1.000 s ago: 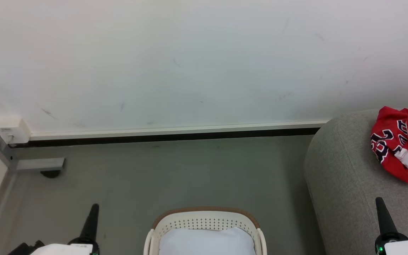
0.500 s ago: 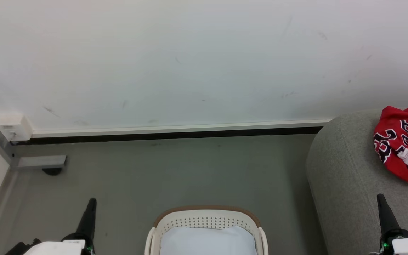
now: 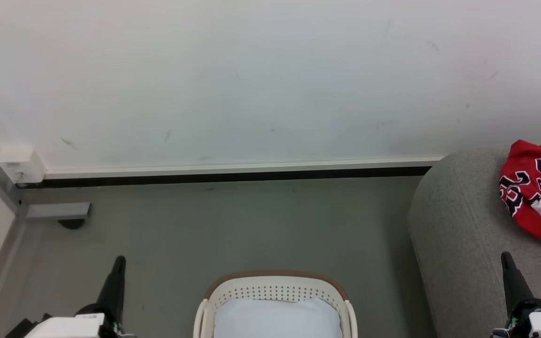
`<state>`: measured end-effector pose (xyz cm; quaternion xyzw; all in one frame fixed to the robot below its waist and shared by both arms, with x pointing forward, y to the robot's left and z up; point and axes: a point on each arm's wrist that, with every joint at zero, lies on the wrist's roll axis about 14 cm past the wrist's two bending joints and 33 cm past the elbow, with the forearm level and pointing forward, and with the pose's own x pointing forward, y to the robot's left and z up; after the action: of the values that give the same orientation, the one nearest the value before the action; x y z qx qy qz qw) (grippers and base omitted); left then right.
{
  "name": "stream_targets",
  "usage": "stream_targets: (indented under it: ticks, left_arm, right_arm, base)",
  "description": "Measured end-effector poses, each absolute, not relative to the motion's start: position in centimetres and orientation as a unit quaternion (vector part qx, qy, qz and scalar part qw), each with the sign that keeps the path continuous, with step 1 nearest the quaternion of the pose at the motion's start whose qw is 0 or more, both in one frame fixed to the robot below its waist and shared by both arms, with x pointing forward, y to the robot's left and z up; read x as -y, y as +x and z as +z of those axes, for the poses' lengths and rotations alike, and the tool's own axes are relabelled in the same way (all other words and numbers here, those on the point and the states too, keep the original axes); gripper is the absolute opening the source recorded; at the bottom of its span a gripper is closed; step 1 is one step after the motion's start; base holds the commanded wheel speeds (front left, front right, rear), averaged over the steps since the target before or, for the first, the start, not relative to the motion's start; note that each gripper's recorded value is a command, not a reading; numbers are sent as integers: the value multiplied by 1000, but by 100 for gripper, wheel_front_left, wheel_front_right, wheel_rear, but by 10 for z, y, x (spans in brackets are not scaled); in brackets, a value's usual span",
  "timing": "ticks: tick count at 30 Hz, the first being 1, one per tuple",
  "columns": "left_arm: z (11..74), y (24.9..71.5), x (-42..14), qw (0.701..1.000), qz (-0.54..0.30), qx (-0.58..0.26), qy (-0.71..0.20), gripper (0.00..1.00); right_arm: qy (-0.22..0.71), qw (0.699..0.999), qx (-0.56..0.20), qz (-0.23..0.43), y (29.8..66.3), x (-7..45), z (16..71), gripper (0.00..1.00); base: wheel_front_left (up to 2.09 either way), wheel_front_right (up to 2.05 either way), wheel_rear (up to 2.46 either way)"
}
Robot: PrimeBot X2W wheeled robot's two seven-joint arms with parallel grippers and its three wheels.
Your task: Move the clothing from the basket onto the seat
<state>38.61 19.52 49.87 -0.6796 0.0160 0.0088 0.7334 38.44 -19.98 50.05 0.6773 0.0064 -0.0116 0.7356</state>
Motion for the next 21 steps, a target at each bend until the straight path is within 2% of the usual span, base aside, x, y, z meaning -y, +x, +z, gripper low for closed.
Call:
stream_targets:
  ticks: [12, 21]
  left_arm:
    - [504, 388, -200, 708, 4, -5, -706, 0]
    - [504, 388, -200, 708, 3, -4, -706, 0]
  right_arm:
    - [709, 706, -5, -4, 387, 199, 503, 0]
    - [710, 705, -4, -3, 387, 199, 504, 0]
  base:
    - [0, 0, 0]
    - [0, 0, 0]
